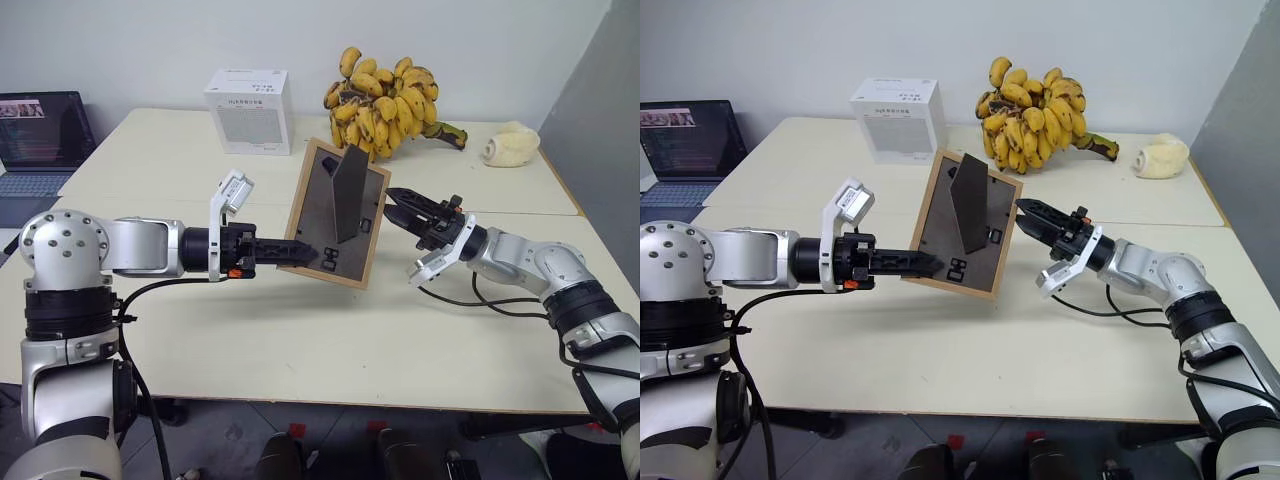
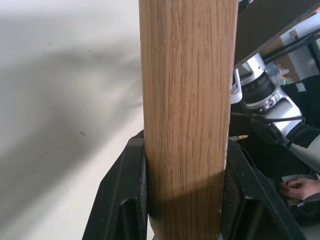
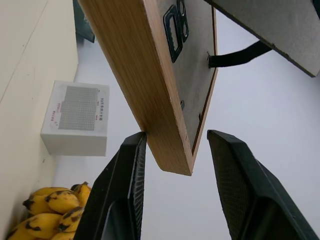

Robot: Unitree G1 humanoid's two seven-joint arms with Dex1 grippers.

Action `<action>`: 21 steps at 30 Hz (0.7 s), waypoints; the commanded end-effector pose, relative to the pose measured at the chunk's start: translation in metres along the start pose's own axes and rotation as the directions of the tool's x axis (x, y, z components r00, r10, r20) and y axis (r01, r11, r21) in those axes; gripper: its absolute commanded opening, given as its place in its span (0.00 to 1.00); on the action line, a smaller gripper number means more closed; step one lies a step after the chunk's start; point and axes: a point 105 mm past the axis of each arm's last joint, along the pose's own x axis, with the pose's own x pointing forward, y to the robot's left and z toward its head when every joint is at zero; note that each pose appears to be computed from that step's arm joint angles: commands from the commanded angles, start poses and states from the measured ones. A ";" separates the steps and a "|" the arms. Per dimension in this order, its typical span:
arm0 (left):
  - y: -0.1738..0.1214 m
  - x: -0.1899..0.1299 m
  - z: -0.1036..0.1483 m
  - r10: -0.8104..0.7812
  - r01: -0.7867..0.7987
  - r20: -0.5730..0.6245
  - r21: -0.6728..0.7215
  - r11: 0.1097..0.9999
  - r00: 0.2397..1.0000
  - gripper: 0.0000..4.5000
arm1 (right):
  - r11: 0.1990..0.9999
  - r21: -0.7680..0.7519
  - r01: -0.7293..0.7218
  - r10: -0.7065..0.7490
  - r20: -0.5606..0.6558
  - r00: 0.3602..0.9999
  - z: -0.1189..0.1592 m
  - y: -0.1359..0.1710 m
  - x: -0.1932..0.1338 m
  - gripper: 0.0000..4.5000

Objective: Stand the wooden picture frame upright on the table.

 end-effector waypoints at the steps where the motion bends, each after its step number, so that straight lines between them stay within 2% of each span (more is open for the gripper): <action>1: -0.018 0.004 0.003 -0.094 0.095 -0.040 0.029 0.995 0.995 0.29 | 0.992 -0.045 0.117 -0.112 0.092 0.989 0.008 -0.025 0.023 0.44; 5: -0.021 0.004 0.002 -0.108 0.110 -0.060 0.025 0.994 0.992 0.29 | 0.991 -0.061 0.119 -0.110 0.132 0.985 0.012 -0.022 0.027 0.44; 16: -0.020 -0.001 0.004 -0.091 0.093 -0.051 0.030 0.995 0.995 0.29 | 0.998 -0.029 0.062 -0.059 0.074 0.996 -0.002 -0.008 0.009 0.44; 18: -0.020 -0.002 0.003 -0.089 0.091 -0.049 0.028 0.995 0.995 0.29 | 0.998 -0.004 0.063 -0.062 0.059 0.996 -0.003 -0.008 0.005 0.48; 21: -0.019 -0.002 0.003 -0.087 0.088 -0.046 0.026 0.996 0.995 0.29 | 0.998 -0.027 0.048 -0.047 0.056 0.997 -0.004 -0.006 0.002 0.63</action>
